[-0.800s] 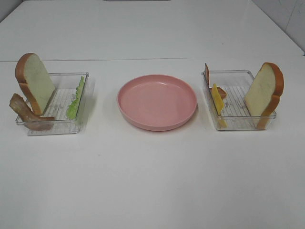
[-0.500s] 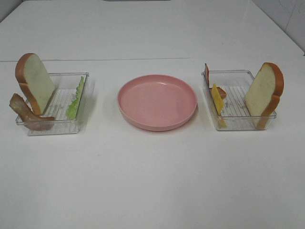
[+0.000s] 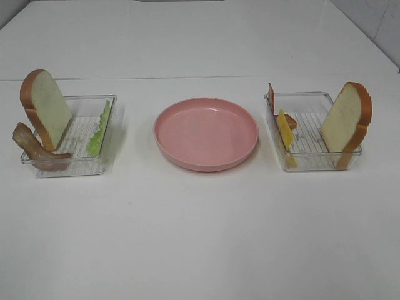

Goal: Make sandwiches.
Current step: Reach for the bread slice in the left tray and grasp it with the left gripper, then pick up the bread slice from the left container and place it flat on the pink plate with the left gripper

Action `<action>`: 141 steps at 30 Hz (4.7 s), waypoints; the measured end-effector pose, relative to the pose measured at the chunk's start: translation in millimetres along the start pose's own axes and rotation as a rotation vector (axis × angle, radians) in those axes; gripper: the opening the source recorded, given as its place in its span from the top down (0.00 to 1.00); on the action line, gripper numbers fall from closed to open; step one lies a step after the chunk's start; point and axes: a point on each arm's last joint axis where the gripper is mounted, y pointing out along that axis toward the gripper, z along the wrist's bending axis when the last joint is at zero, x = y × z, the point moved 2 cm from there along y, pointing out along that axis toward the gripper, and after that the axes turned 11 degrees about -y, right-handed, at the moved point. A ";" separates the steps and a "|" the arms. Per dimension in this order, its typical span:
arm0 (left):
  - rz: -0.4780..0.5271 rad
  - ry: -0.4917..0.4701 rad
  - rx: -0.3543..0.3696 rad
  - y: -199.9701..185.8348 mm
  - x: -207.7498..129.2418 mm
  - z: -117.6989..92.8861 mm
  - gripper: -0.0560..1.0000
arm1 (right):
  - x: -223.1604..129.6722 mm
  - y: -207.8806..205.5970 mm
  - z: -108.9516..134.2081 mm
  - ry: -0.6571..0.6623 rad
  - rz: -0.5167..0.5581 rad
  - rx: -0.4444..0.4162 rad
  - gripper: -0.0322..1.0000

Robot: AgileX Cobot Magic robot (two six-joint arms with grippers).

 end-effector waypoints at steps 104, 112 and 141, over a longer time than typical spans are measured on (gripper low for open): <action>0.525 0.017 0.108 343.5 251.5 -88.2 0.74 | 0.0 0.0 0.0 0.000 0.000 0.000 0.13; 0.485 -0.105 -0.208 318.0 273.4 -129.6 0.74 | 0.0 0.0 0.0 0.000 0.000 0.000 0.13; 0.722 -0.152 -0.488 428.6 86.0 -317.0 0.74 | 0.0 0.0 0.0 0.000 0.000 0.000 0.13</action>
